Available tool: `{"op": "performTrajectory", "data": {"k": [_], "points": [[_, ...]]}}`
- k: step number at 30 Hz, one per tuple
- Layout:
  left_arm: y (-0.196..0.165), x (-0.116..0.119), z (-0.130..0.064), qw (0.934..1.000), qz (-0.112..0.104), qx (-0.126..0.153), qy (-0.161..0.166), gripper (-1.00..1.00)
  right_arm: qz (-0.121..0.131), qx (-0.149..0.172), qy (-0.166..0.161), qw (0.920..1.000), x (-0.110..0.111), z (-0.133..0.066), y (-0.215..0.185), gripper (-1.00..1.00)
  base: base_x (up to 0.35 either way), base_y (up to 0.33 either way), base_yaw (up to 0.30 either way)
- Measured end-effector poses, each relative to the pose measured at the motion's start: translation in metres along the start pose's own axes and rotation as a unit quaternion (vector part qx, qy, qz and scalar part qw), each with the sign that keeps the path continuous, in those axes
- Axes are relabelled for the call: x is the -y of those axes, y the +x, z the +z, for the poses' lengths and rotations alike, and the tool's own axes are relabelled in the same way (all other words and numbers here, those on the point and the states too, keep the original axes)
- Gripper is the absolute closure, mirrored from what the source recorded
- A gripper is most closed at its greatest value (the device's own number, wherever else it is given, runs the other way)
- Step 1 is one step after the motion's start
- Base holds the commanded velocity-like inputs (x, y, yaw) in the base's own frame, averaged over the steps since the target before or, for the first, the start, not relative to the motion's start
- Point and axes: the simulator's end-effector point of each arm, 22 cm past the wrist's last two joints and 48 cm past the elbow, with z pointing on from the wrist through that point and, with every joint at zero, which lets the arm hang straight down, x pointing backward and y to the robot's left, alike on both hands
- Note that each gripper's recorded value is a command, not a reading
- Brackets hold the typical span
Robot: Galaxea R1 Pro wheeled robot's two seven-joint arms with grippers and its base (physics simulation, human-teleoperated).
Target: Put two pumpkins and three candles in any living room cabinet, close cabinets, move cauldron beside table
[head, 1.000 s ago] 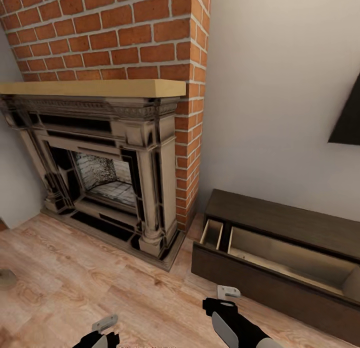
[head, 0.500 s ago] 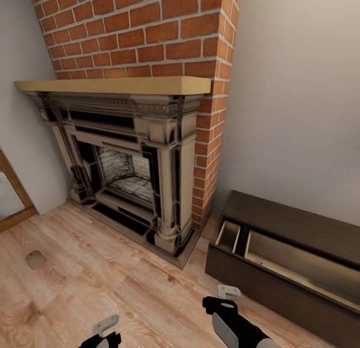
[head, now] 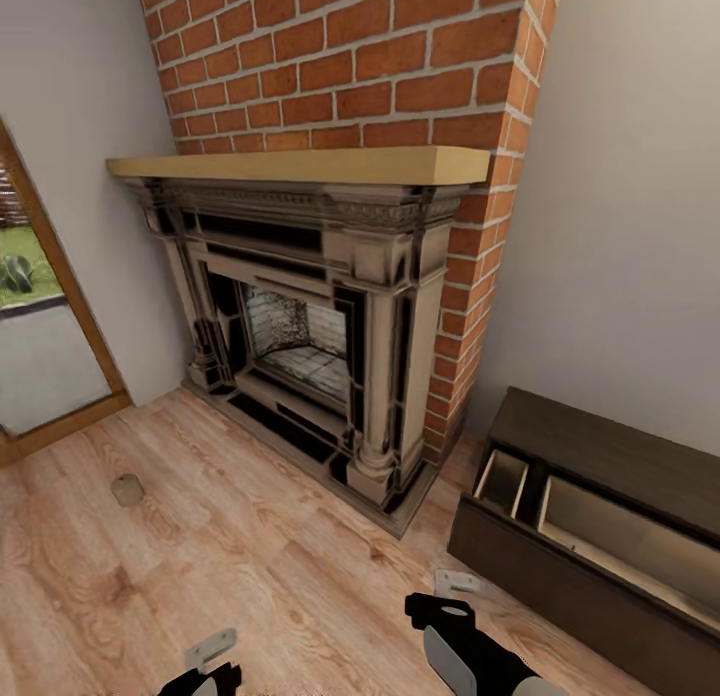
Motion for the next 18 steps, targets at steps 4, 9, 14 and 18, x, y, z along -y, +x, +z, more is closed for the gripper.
{"op": "performTrajectory", "data": {"k": [4,9,14,18], "points": [[0.001,0.000,0.001,1.0000,0.000,-0.001,0.000,-1.00,-0.012,0.000,-0.003,0.9999,-0.004,0.000,0.003,-1.00,0.005,0.283,0.242],[0.003,-0.001,0.002,1.0000,0.001,-0.004,-0.001,-1.00,-0.028,-0.002,-0.008,0.9996,-0.011,-0.001,0.008,-1.00,0.028,0.288,0.239],[0.005,-0.001,0.003,1.0000,0.001,-0.006,-0.002,-1.00,-0.034,-0.004,-0.011,0.9994,-0.014,0.000,0.010,-1.00,0.159,0.287,0.238],[0.007,-0.002,0.004,1.0000,0.002,-0.008,-0.002,-1.00,-0.035,-0.006,-0.011,0.9993,-0.014,0.000,0.013,-1.00,0.232,0.266,0.237]]}}
